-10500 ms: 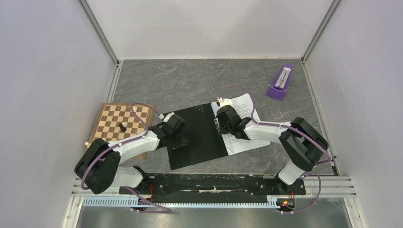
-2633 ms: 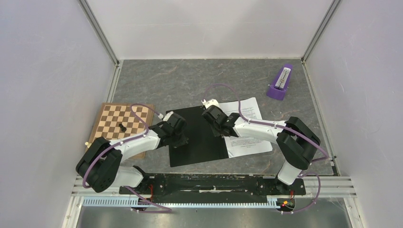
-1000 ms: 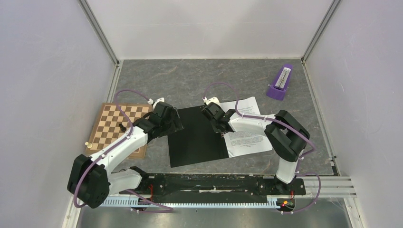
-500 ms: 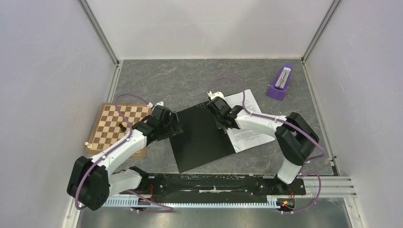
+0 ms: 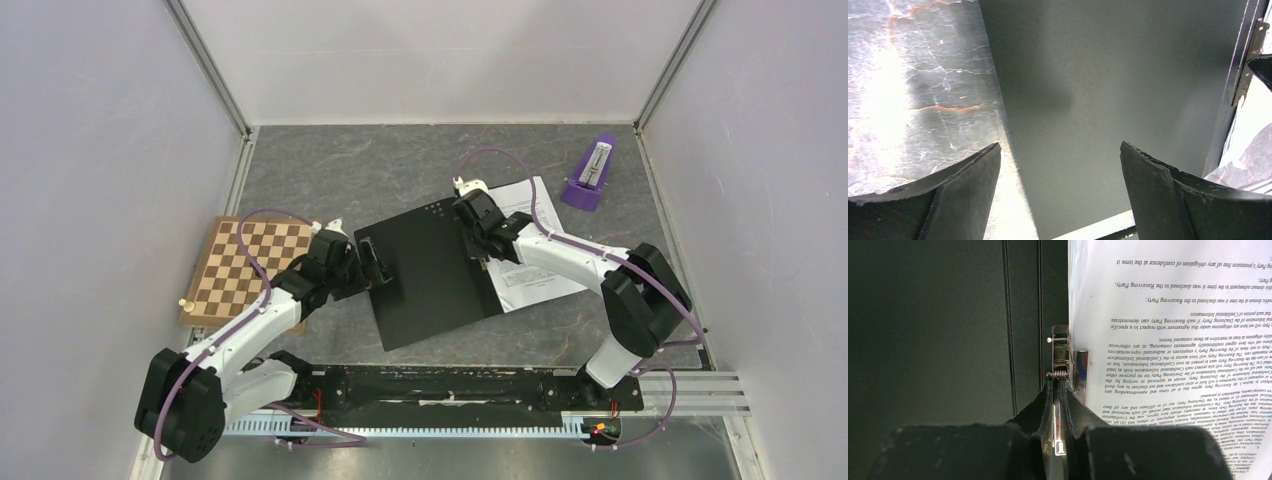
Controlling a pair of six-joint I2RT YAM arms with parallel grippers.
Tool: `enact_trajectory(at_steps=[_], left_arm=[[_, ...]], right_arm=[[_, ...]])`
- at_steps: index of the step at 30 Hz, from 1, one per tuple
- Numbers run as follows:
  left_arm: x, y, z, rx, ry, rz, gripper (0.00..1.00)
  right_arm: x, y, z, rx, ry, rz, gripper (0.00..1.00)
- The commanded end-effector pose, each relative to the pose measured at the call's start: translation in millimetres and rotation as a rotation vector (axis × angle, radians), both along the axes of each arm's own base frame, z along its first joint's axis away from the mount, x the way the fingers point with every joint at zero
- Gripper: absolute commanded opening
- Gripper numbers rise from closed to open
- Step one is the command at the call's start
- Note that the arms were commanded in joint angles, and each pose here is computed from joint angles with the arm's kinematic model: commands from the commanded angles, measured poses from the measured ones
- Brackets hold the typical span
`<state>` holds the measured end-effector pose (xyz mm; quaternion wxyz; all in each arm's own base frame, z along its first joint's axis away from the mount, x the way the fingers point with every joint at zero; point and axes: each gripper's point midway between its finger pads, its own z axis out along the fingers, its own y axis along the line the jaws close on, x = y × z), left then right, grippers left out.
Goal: Put the files into the folder
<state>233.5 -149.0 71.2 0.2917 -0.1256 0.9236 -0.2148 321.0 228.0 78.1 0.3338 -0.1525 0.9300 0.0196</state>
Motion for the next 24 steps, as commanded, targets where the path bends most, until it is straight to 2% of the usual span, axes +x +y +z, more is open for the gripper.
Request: enact_trajectory(at_steps=[1, 10, 18, 24], left_arm=[[8.9, -11.9, 14.4, -0.051, -0.079, -0.067, 0.95], [14.8, -26.1, 17.8, -0.129, -0.101, -0.089, 0.95], [19.3, -25.7, 6.0, -0.133, -0.111, -0.067, 0.95], [26.4, -37.5, 18.7, -0.217, -0.214, -0.098, 0.95]], right_arm=[[9.0, -1.2, 31.2, 0.062, -0.064, 0.003, 0.0], [11.3, -11.6, 45.9, 0.111, -0.067, -0.003, 0.0], [12.7, -15.4, 57.9, 0.135, -0.077, 0.0, 0.0], [14.3, -16.9, 66.7, 0.141, -0.085, 0.004, 0.0]])
